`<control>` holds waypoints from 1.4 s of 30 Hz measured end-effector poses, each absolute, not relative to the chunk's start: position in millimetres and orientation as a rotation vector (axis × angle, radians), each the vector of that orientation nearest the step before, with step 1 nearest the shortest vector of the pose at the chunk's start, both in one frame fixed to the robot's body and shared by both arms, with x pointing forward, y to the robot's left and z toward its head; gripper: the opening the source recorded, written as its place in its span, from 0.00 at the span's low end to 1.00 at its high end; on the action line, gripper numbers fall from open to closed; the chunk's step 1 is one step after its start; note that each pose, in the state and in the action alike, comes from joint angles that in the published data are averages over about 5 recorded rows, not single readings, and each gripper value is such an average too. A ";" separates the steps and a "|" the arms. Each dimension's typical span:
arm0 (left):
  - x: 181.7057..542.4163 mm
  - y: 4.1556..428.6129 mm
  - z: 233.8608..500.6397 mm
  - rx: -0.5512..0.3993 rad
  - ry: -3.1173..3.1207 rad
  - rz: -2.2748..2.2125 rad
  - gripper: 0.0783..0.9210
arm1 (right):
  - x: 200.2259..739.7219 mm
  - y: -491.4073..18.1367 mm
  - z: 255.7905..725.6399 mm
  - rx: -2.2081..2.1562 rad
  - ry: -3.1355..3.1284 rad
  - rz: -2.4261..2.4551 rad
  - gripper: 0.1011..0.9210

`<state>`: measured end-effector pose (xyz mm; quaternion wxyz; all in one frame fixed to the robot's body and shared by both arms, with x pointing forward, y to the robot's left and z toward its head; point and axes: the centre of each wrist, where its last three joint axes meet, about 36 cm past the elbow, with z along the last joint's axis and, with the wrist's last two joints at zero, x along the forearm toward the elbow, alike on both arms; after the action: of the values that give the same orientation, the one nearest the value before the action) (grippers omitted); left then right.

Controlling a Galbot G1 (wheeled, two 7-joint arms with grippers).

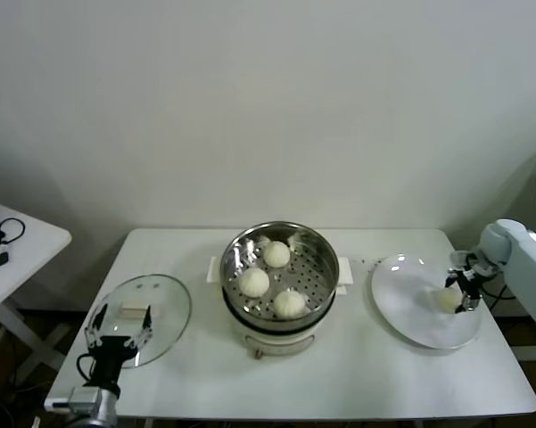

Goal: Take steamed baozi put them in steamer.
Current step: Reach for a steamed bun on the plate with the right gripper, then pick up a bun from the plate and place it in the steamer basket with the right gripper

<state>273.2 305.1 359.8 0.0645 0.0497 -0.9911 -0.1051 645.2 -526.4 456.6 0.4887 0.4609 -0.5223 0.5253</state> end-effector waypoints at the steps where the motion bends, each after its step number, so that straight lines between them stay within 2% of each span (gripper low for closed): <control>1: 273.1 305.1 359.8 0.150 -2.992 -0.317 0.88 | 645.0 -527.1 456.9 1.119 -1.271 1.276 0.73; 10: 273.9 304.4 360.9 0.146 -3.000 -0.316 0.88 | 647.6 -528.7 475.0 1.106 -1.308 1.269 0.71; 18: 275.4 296.4 365.9 0.125 -3.027 -0.299 0.88 | 668.4 -506.1 528.1 1.121 -1.402 1.279 0.71; 24: 275.8 290.2 369.8 0.102 -3.048 -0.298 0.88 | 688.3 -462.5 589.1 1.168 -1.520 1.277 0.71; 32: 276.2 278.6 374.9 0.076 -3.078 -0.280 0.88 | 699.1 -375.3 662.4 1.308 -1.617 1.239 0.72; 36: 276.5 275.5 378.3 0.068 -3.094 -0.274 0.88 | 697.1 -335.6 681.5 1.372 -1.606 1.210 0.72; 42: 276.6 275.1 381.5 0.067 -3.110 -0.263 0.88 | 691.5 -286.3 685.6 1.435 -1.557 1.173 0.72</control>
<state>276.6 275.1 381.5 0.0100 0.0213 -0.9962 -0.0842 691.5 -286.3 685.6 0.3528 0.5548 -0.6017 0.4535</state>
